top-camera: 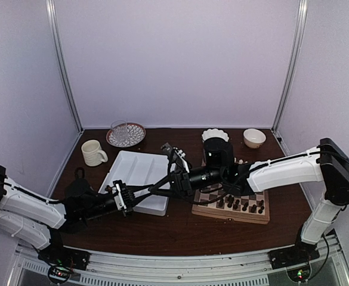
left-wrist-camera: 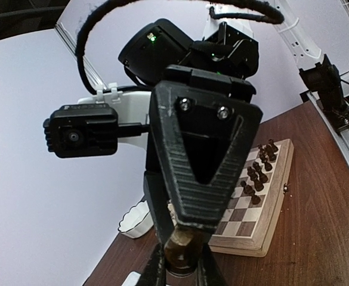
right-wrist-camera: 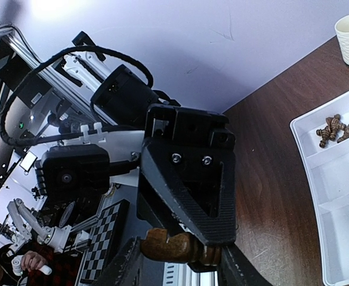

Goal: Set up the chess pieces on the board
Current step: Pass from the right arm to the left, then pass from the left arm to the right

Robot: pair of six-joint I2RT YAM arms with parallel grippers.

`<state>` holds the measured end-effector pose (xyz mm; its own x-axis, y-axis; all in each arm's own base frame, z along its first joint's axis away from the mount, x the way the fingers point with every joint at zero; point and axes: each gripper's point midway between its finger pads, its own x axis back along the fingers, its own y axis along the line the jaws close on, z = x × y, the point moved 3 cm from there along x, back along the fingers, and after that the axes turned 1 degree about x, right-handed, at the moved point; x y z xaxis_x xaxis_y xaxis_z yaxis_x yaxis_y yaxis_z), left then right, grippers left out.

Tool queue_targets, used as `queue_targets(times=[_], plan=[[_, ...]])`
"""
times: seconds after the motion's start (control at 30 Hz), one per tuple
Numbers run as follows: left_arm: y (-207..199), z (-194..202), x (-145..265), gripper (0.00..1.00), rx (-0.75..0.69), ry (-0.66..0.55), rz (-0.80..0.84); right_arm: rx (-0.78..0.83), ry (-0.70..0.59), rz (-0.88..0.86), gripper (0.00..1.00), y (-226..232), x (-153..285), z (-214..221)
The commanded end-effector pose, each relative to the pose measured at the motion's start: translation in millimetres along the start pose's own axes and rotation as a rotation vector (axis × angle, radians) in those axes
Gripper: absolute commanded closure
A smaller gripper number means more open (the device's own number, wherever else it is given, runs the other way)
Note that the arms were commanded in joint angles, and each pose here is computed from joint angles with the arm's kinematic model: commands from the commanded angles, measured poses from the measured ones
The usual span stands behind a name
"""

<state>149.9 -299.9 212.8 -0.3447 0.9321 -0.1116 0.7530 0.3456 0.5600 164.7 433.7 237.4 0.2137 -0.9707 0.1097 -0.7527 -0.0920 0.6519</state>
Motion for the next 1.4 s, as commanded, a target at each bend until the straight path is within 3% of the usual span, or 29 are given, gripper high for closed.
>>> queue_targets(times=[0.0,0.2,0.43,0.53,0.57,0.67,0.8,0.83,0.97,1.07,1.37], plan=[[4.1,-1.4,-7.9,1.0,0.035,0.05,0.013,0.065,-0.07,0.031,0.5,-0.2,8.6,-13.4],[8.5,4.9,-12.9,1.0,0.073,0.106,-0.003,0.115,-0.099,0.171,0.3,-9.6,31.8,-20.0],[8.2,8.8,-21.9,1.0,0.154,0.174,0.032,0.252,-0.134,0.353,0.25,-4.2,83.4,-35.5],[7.6,10.2,-25.9,1.0,0.193,0.215,0.054,0.288,-0.125,0.537,0.03,-4.7,106.6,-44.2],[7.7,11.3,-27.0,1.0,0.21,0.23,0.058,0.272,-0.142,0.611,0.01,-7.1,116.3,-47.8],[7.3,13.9,-32.0,1.0,0.268,0.286,0.081,0.205,-0.204,0.8,0.0,-15.7,145.1,-50.6],[6.0,21.2,-39.6,1.0,0.358,0.375,0.138,0.312,-0.231,0.796,0.0,-11.2,153.6,-41.9],[6.2,23.2,-41.2,1.0,0.375,0.392,0.152,0.332,-0.208,0.776,0.03,-8.8,151.5,-38.9],[-0.5,30.4,-48.1,1.0,0.396,0.438,0.21,0.338,-0.046,0.716,0.31,-14.5,133.7,-28.3],[-5.4,34.7,-51.9,1.0,0.406,0.462,0.241,0.322,0.053,0.599,0.43,-18.1,109.4,-17.0],[-12.9,42.3,-57.6,1.0,0.426,0.508,0.291,0.405,0.223,0.569,0.53,-24.3,77.2,8.2]])
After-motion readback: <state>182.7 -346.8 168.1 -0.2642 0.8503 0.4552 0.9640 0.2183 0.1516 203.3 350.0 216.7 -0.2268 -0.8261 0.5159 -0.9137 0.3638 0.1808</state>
